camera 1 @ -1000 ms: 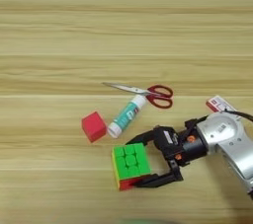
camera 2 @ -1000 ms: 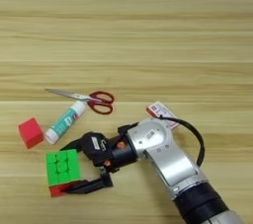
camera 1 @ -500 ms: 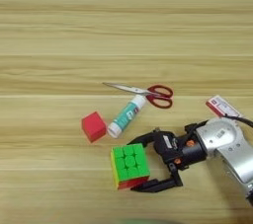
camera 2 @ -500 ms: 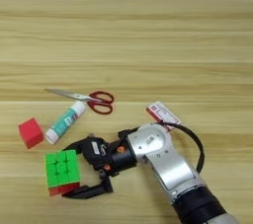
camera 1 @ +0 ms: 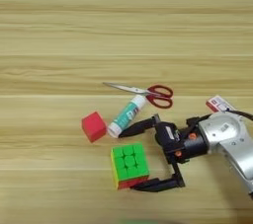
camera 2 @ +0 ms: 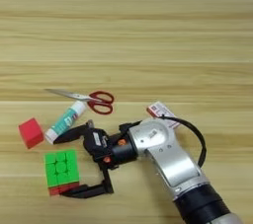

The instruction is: Move the objects on the table

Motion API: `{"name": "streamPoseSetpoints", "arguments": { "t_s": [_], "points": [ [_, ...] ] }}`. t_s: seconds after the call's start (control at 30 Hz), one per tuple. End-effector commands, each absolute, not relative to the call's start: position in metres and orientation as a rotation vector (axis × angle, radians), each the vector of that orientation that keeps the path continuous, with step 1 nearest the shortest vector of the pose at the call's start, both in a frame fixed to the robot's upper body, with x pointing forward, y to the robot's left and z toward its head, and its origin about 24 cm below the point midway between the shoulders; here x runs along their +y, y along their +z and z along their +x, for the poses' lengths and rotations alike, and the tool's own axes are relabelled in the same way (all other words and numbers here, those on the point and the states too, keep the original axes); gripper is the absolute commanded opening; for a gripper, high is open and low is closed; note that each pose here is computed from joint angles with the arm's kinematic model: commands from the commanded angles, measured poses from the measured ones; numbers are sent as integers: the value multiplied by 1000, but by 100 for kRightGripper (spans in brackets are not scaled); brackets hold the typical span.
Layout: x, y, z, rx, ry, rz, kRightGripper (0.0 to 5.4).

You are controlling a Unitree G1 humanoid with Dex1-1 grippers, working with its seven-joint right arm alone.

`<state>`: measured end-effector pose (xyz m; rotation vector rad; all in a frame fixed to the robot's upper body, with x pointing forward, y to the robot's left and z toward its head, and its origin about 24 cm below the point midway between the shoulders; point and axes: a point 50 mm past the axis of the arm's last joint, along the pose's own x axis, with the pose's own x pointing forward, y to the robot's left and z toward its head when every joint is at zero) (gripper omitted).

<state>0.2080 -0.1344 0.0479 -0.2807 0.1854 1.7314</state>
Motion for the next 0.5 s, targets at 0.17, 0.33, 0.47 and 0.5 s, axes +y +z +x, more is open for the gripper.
{"name": "streamPoseSetpoints", "arguments": {
  "t_s": [0.17,0.33,0.47,0.5],
  "points": [
    [-139,84,223,59,1668,-283,539],
    [-143,91,234,37,1602,-264,539],
    [-143,96,240,17,1564,-235,539],
    [-143,97,242,13,1553,-235,539]
  ]
}}
